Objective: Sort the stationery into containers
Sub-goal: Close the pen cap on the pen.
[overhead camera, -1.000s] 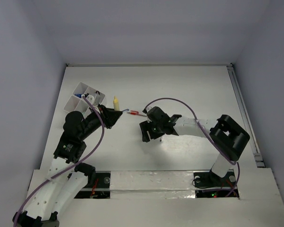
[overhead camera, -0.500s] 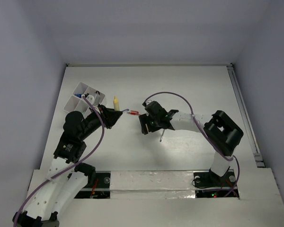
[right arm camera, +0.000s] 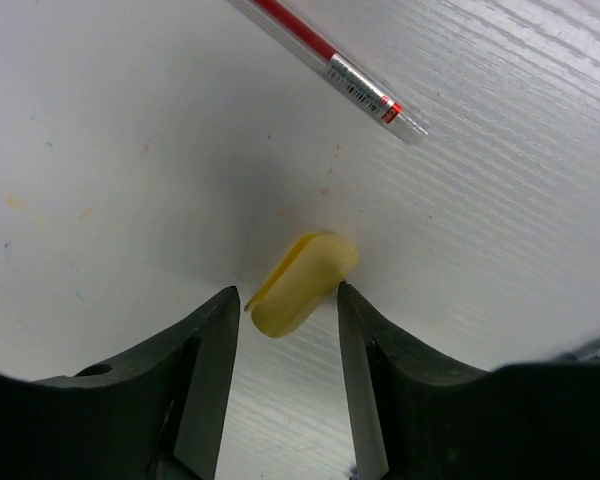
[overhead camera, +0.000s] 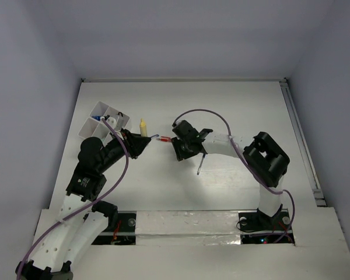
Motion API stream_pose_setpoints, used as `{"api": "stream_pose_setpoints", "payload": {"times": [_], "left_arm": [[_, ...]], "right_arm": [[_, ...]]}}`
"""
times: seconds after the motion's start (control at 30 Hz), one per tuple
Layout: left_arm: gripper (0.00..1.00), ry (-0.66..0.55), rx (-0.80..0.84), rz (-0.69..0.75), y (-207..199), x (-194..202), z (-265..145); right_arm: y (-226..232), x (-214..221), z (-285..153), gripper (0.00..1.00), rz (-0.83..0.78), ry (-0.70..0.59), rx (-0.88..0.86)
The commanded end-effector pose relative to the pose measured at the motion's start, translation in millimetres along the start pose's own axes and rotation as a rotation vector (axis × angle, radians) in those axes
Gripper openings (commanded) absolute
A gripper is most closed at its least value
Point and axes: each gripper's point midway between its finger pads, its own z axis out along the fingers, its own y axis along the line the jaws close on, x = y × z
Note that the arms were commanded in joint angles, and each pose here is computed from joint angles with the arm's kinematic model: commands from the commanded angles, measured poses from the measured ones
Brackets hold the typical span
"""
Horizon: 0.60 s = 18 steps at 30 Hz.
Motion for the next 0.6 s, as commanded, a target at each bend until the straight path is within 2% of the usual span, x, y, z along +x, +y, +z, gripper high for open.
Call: {"api": "stream_pose_setpoints", "payload": {"times": [0.0,0.2,0.57], "left_arm": [[0.00,-0.069,0.042,0.036,-12.9,-24.5,-2.6],[0.00,-0.073,0.042,0.038,-13.7,-25.4,-4.1],[0.00,-0.089,0.042,0.047,-15.7,-28.2,-8.7]], "right_arm": [[-14.5,0.5,-3.7,0.49,-0.020,0.040,0.088],[-21.4,0.5,-2.2,0.49,-0.077,0.096,0.219],[-26.3,-2.1,3.4,0.53,-0.105,0.149,0.334]]}}
